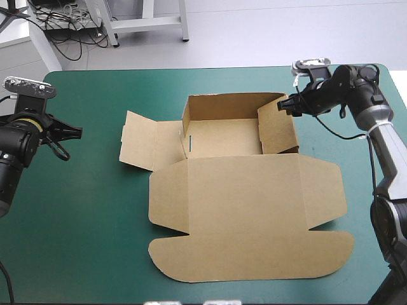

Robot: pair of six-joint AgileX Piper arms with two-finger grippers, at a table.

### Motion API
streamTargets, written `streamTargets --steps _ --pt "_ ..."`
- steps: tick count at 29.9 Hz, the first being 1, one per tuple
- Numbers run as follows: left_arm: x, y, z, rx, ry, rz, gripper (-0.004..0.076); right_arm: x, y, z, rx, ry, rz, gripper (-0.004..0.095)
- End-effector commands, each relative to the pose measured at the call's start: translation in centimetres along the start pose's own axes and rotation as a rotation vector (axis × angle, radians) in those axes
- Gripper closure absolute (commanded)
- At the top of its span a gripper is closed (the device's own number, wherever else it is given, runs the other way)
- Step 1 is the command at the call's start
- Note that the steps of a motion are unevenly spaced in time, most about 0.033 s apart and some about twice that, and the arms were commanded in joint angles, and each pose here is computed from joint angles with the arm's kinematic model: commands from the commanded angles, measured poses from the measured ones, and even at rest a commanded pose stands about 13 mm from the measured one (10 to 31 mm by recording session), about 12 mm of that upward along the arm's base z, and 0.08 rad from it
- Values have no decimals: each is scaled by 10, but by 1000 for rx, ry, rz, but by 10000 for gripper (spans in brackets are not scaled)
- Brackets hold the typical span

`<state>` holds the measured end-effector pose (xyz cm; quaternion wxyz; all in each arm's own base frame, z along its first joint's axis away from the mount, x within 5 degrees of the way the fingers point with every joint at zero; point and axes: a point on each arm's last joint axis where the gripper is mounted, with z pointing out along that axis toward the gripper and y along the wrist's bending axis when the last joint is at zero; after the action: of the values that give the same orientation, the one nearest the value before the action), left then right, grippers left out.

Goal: Fold the box

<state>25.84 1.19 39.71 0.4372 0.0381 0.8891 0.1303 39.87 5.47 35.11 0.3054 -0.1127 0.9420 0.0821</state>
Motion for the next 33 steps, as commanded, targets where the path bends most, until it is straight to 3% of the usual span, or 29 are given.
streamTargets --steps 1,6,11,16,22,28,31,33 --pt "-9 2 -3 -1 -53 -3 723 -27 -1 -61 102 -131 -24 359" --pt "-8 0 12 7 -21 -9 723 -32 1 -86 110 -125 33 359" --pt "4 31 28 10 40 -201 723 -30 2 -80 93 -84 67 359" --pt "23 57 30 119 132 -323 723 -31 0 -50 47 -35 84 360" --pt "31 63 24 272 168 -403 723 -24 -3 11 -28 115 130 359" --pt "32 61 23 293 185 -405 723 -16 -2 55 -118 208 181 361" --pt "31 61 24 292 173 -411 730 -14 -3 64 -131 225 175 407" --pt "31 62 24 286 164 -412 733 -13 -5 69 -117 236 171 503"
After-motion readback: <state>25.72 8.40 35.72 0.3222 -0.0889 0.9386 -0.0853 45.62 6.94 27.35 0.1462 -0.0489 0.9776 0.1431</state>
